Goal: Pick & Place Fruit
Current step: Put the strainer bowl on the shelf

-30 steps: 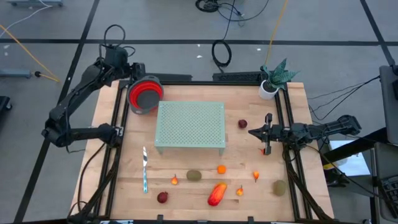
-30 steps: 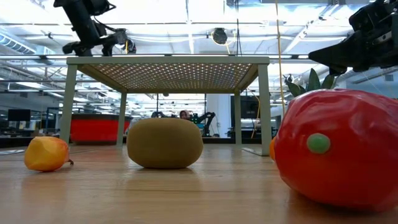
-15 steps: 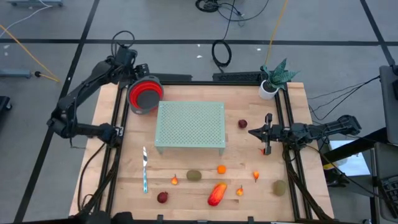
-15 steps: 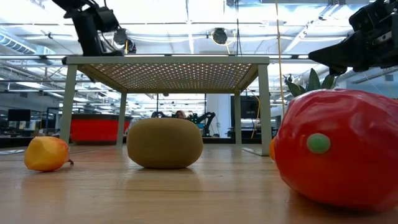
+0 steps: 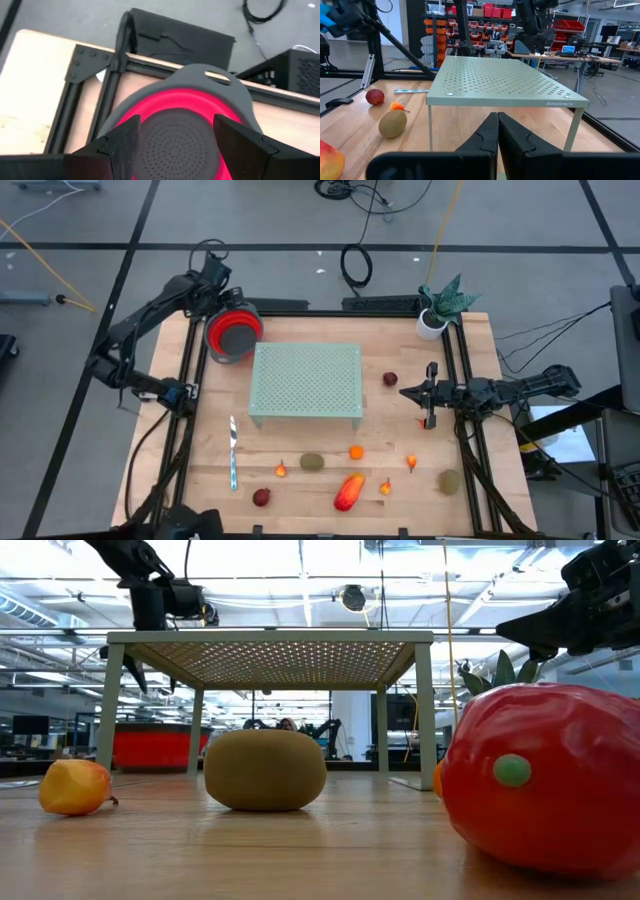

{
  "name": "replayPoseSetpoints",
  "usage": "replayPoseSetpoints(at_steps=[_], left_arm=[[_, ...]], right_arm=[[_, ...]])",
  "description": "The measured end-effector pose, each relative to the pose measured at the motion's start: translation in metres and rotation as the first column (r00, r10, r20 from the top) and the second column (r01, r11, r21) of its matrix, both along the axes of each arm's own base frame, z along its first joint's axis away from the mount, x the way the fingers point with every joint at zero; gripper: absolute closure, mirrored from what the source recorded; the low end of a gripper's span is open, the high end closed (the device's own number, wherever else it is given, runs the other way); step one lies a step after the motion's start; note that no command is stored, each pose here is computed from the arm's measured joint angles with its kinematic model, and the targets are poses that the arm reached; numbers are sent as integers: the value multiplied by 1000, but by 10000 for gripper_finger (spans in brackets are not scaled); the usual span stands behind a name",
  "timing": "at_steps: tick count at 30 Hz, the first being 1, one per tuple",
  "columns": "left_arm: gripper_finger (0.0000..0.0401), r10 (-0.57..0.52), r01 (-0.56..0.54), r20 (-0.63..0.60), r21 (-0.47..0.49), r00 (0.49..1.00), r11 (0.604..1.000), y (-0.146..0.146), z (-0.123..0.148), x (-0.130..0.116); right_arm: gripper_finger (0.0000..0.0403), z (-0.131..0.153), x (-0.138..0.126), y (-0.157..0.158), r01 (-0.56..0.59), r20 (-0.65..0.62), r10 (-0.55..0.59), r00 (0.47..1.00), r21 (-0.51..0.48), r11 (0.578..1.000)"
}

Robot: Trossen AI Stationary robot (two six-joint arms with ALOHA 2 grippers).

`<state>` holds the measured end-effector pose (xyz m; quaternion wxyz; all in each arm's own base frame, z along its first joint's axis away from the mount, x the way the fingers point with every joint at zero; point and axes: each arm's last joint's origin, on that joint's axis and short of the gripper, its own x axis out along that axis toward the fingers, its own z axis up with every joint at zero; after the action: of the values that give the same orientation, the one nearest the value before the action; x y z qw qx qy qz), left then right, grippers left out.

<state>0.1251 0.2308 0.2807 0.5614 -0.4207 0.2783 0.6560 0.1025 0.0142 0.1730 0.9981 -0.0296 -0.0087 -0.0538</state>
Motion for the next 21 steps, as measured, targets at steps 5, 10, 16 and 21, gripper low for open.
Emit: replayPoseSetpoints(at_steps=[5, 10, 16, 21], left_arm=[[151, 53, -53, -33, -15, 998, 998, 7, -10, 3], [151, 80, -81, -65, -8, 995, 997, 10, -16, 6], [151, 141, -142, -21, -206, 990, 968, 2, -30, 7], [151, 118, -135, -70, -365, 991, 921, -13, -33, 4]], right_arm=[[399, 0, 0, 0, 0, 0, 0, 1000, 0, 1000], [399, 0, 0, 0, 0, 0, 0, 1000, -1, 1000], [399, 0, 0, 0, 0, 0, 0, 1000, -2, 1000], [399, 0, 0, 0, 0, 0, 0, 1000, -3, 1000]])
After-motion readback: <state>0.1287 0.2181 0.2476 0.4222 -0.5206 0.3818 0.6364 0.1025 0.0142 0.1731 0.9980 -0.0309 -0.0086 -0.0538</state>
